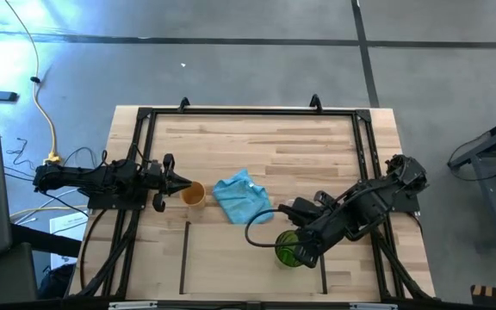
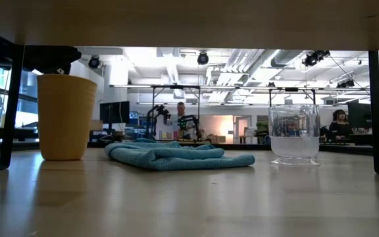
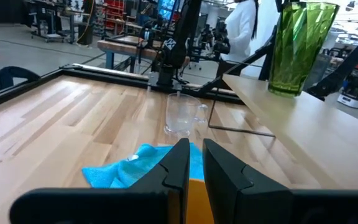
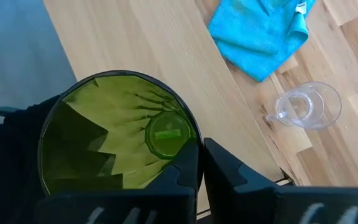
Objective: Stack small to large cups/mugs on shelf
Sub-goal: Put the green cup on the shelf
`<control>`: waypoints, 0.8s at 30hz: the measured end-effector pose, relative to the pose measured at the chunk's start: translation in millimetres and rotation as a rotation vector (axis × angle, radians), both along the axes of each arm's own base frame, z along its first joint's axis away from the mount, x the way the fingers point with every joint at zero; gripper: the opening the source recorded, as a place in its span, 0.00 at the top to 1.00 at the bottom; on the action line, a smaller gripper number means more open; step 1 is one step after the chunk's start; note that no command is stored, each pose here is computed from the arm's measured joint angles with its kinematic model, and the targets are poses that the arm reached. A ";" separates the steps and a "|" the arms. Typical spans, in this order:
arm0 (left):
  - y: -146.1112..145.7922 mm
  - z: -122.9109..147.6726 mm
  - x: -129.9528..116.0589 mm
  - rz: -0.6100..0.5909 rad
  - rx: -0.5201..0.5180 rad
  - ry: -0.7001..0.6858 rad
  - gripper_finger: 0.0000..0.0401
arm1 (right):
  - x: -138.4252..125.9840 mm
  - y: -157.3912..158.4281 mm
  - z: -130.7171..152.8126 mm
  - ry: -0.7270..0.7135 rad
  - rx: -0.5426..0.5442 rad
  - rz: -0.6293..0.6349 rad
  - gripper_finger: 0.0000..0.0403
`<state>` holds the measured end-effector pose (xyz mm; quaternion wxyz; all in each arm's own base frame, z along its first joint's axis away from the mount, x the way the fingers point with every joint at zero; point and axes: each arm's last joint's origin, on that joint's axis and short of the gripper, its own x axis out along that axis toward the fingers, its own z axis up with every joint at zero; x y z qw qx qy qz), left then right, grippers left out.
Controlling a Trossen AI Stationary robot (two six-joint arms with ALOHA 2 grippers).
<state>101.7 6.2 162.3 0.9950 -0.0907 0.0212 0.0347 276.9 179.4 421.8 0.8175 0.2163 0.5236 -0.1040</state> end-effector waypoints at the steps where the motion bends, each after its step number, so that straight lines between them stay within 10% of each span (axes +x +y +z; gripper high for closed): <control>1: 0.0 -0.2 0.0 0.000 0.000 0.002 0.91 | 0.0 0.0 0.0 0.000 -0.001 0.000 1.00; 24: -0.5 -0.4 0.0 -0.018 -0.002 0.005 0.91 | -1.8 1.5 0.6 -0.005 -0.007 0.012 1.00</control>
